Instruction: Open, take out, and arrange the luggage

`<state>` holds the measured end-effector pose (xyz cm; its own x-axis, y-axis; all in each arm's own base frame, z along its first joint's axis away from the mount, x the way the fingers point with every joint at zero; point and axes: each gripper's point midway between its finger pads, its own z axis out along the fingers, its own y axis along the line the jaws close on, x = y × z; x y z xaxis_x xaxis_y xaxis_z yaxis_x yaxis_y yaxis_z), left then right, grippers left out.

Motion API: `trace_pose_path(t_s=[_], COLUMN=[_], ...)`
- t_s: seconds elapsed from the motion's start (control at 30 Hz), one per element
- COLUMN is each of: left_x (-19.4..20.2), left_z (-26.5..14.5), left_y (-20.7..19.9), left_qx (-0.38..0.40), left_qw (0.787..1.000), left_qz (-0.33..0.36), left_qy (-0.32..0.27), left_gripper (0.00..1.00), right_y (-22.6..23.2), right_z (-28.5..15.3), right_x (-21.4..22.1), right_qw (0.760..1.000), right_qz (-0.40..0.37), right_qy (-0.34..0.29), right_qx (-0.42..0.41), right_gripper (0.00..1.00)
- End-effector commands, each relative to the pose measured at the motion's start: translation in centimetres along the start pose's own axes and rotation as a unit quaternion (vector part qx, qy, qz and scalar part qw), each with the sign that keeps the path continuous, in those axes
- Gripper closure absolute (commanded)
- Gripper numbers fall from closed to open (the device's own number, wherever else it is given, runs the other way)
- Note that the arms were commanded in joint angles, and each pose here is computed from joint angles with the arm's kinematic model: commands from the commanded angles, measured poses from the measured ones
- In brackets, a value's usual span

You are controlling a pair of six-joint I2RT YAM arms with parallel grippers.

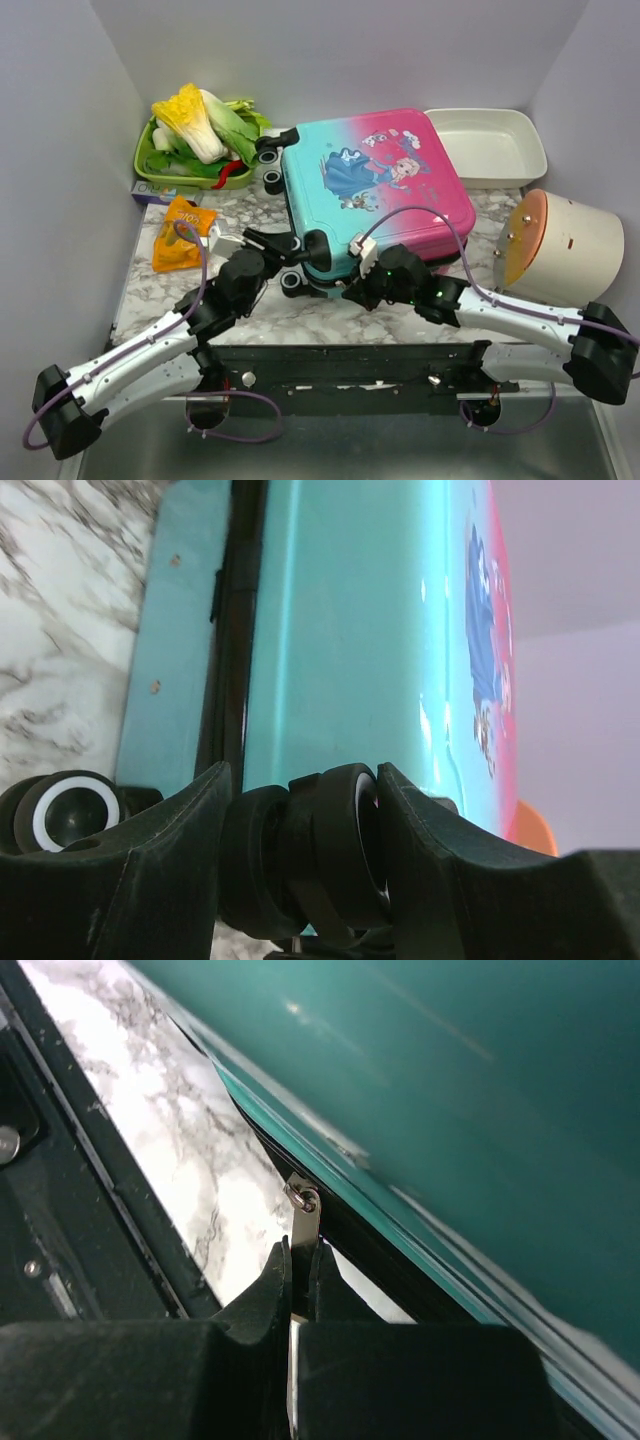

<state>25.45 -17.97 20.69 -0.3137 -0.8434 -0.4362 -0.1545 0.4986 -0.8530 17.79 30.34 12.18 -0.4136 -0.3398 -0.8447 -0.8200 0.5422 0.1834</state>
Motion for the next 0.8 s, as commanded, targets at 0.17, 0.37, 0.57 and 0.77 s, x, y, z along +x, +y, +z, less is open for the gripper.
trace_pose_path(t_s=[0.17, 0.37, 0.57, 0.77], left_x=[13.7, 12.5, 0.8, -5.2], left_z=[-7.5, -8.1, -8.1, -7.8], left_y=[0.2, -1.6, -1.6, -8.4], left_qx=[0.035, 0.042, -0.043, 0.036], left_qw=[0.96, 0.955, 0.954, 0.911], left_qz=[0.14, 0.211, 0.297, 0.405], left_qy=[0.238, 0.202, 0.013, -0.073], left_gripper=[1.0, 0.56, 0.01, 0.01], right_y=[3.6, 4.3, 2.4, 1.7], right_z=[-4.2, -4.8, -5.3, -5.8], right_x=[-5.9, -5.7, -4.9, -4.4], right_qw=[0.986, 0.984, 0.987, 0.987], right_qz=[0.013, 0.016, 0.029, 0.038], right_qy=[-0.15, -0.157, -0.154, -0.156], right_qx=[-0.068, -0.086, -0.035, -0.017], right_gripper=[0.99, 0.99, 0.99, 0.99])
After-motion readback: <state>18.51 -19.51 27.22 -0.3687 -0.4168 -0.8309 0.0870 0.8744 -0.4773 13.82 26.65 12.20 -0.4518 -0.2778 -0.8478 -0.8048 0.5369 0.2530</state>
